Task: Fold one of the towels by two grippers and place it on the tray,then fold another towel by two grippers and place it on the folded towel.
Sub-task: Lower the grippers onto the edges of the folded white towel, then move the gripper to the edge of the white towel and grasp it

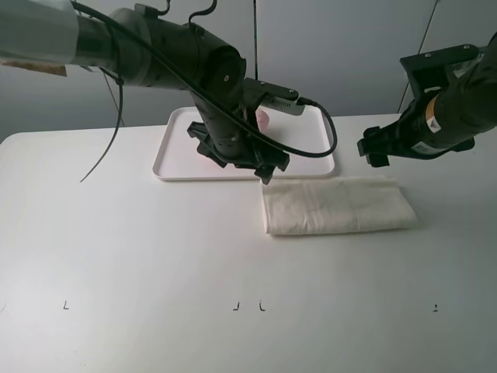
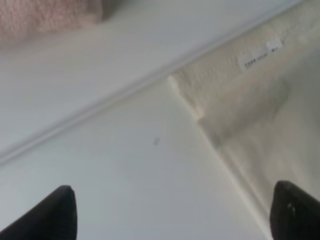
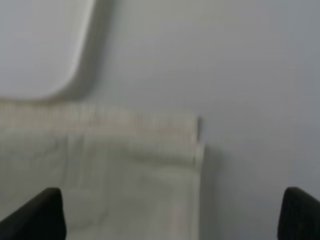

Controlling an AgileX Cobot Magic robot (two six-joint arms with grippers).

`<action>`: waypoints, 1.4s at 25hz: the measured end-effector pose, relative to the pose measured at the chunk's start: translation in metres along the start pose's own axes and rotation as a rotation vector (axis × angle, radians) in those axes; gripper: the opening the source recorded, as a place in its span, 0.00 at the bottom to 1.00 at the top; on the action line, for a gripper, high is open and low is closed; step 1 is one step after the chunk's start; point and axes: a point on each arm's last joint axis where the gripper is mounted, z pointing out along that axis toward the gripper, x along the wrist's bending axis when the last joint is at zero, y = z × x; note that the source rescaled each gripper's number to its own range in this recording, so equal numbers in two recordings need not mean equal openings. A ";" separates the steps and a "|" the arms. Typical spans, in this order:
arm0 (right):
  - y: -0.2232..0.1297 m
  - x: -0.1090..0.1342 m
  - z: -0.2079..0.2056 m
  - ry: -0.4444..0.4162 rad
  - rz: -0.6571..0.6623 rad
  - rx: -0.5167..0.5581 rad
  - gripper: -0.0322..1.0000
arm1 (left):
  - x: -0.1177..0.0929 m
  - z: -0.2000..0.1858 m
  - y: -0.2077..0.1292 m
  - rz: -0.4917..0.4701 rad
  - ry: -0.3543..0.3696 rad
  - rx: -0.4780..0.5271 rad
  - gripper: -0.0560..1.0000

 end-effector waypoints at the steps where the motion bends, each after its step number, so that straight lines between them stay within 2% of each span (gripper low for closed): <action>1: 0.005 -0.007 0.003 0.010 -0.021 0.077 0.92 | 0.000 0.002 0.000 -0.013 -0.005 0.017 0.99; 3: 0.010 -0.012 0.011 0.104 -0.008 0.224 0.92 | 0.000 0.002 -0.001 -0.034 -0.016 0.038 0.99; 4: 0.013 -0.015 0.013 0.141 -0.001 0.259 0.92 | -0.001 0.001 -0.001 -0.043 -0.023 0.041 0.99; 6: 0.019 -0.018 0.013 0.191 -0.011 0.256 0.92 | -0.002 0.000 0.001 -0.052 -0.033 0.034 0.99; 10: 0.026 -0.020 0.011 0.195 -0.042 0.206 0.92 | -0.004 0.007 0.003 -0.056 -0.024 0.075 0.99; 15: 0.020 -0.022 0.016 0.173 -0.088 0.271 0.92 | -0.005 0.028 0.006 -0.090 0.006 0.157 0.99; 18: 0.016 -0.022 0.024 0.169 -0.098 0.313 0.92 | -0.006 0.033 0.008 -0.119 0.010 0.166 0.99; 25: 0.013 -0.021 0.030 0.167 -0.102 0.338 0.92 | -0.008 0.049 0.007 -0.122 0.028 0.207 0.99; 35: 0.013 -0.021 0.031 0.166 -0.104 0.337 0.92 | -0.008 0.063 0.002 -0.130 0.038 0.241 0.99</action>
